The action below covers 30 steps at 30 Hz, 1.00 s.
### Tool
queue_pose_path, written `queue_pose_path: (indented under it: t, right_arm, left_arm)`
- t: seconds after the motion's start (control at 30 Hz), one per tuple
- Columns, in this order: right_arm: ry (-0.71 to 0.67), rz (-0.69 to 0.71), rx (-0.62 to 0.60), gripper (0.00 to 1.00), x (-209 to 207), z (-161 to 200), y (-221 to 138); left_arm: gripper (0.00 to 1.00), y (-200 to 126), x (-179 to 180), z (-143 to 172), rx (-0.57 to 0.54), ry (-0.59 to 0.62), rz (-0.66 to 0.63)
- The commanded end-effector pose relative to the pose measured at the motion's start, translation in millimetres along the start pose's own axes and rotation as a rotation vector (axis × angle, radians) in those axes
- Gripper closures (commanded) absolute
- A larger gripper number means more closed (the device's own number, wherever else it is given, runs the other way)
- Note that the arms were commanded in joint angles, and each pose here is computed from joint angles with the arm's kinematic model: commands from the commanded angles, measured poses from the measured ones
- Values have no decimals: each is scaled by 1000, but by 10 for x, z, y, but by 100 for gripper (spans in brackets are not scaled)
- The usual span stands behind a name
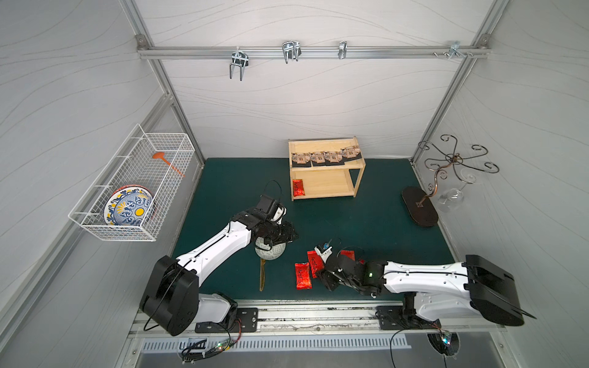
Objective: Place the tea bags on the shelf by color
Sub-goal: Pick up the tea bag from the center of the board.
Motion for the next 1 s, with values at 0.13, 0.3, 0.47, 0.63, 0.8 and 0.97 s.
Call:
queue_pose_path:
  t: [0.13,0.3,0.47,0.63,0.8,0.97]
  right_arm:
    - [-38,43,-17,43,-97,24,171]
    - [10,25,-3,46,-204,45,286]
    - [43,29,-11,46,-302,3,317]
    - [58,24,-12,47,-326,-17,343]
    - [72,19,-16,48,-338,-16,351]
    - [85,15,-19,48,-351,8,338]
  left_arm:
    - [39,36,-238,-189,-17,42,76]
    - [41,142,-261,-199,14,38,96]
    - [45,304,-282,-180,71,22,126]
    - [45,433,-337,-120,114,29,125]
    - [45,496,-305,-35,138,30,95]
    - [45,558,-265,0,145,56,25]
Point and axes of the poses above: each gripper's point midway between its finger pads, its own y axis out along the fingers, its own x axis along the line the jaws close on, z = x × y, the point moved 5 cm from there along -y, back along the fingers, and after that the axes turned 2 degrees about -y, right-handed, at the moved point
